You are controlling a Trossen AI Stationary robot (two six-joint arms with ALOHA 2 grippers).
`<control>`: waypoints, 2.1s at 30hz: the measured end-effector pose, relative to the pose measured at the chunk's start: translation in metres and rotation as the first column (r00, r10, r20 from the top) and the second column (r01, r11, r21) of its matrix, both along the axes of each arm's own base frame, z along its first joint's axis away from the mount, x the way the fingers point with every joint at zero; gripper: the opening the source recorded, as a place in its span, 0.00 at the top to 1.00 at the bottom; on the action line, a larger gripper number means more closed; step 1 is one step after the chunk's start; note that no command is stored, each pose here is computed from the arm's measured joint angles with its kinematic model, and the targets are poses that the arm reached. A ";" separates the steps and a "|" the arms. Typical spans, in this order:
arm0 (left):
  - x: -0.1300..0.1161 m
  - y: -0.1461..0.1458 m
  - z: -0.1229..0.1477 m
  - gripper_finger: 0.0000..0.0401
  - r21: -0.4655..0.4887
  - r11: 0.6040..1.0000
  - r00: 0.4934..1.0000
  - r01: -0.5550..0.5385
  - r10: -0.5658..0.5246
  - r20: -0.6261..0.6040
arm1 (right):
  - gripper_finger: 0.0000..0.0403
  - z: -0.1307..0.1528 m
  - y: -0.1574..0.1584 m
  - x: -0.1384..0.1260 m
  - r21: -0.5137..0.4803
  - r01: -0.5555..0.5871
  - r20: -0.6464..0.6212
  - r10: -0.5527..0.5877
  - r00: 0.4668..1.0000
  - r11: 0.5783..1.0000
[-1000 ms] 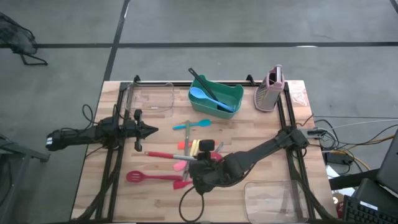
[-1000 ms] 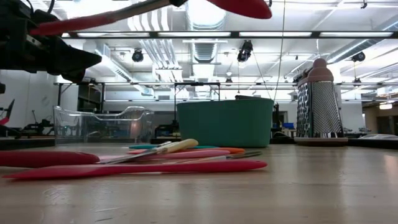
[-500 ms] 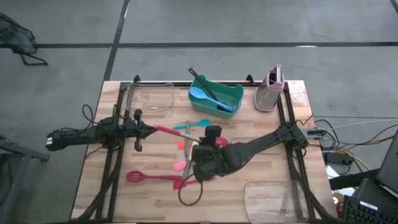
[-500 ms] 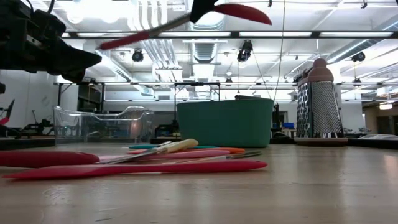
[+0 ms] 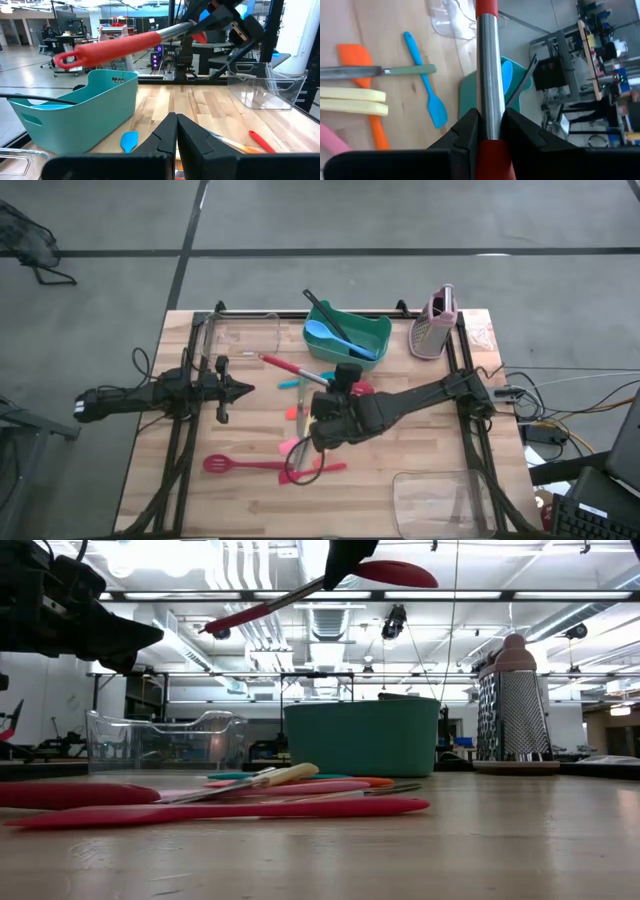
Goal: Pick & Place Kitchen Items
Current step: Put the red and silver serving spoon into the green bin
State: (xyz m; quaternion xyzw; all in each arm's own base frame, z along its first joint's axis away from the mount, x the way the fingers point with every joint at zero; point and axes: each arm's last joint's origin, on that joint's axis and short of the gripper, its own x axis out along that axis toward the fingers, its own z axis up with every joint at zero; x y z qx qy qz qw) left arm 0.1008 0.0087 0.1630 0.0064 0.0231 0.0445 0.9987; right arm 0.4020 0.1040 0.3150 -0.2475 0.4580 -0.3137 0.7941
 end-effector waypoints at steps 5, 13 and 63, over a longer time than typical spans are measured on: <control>0.000 0.000 0.000 0.95 0.000 1.000 1.000 0.000 0.000 0.001 | 0.82 -0.005 0.011 -0.003 0.089 -0.052 0.063 0.047 0.997 0.995; 0.000 0.000 0.000 0.95 0.000 1.000 1.000 0.000 0.000 0.003 | 0.82 -0.006 0.006 -0.033 0.126 -0.095 0.182 0.071 0.981 0.987; 0.000 0.000 0.000 0.95 0.000 1.000 1.000 0.000 0.000 0.005 | 0.80 -0.072 -0.258 -0.056 0.300 0.219 0.273 -0.303 0.913 0.929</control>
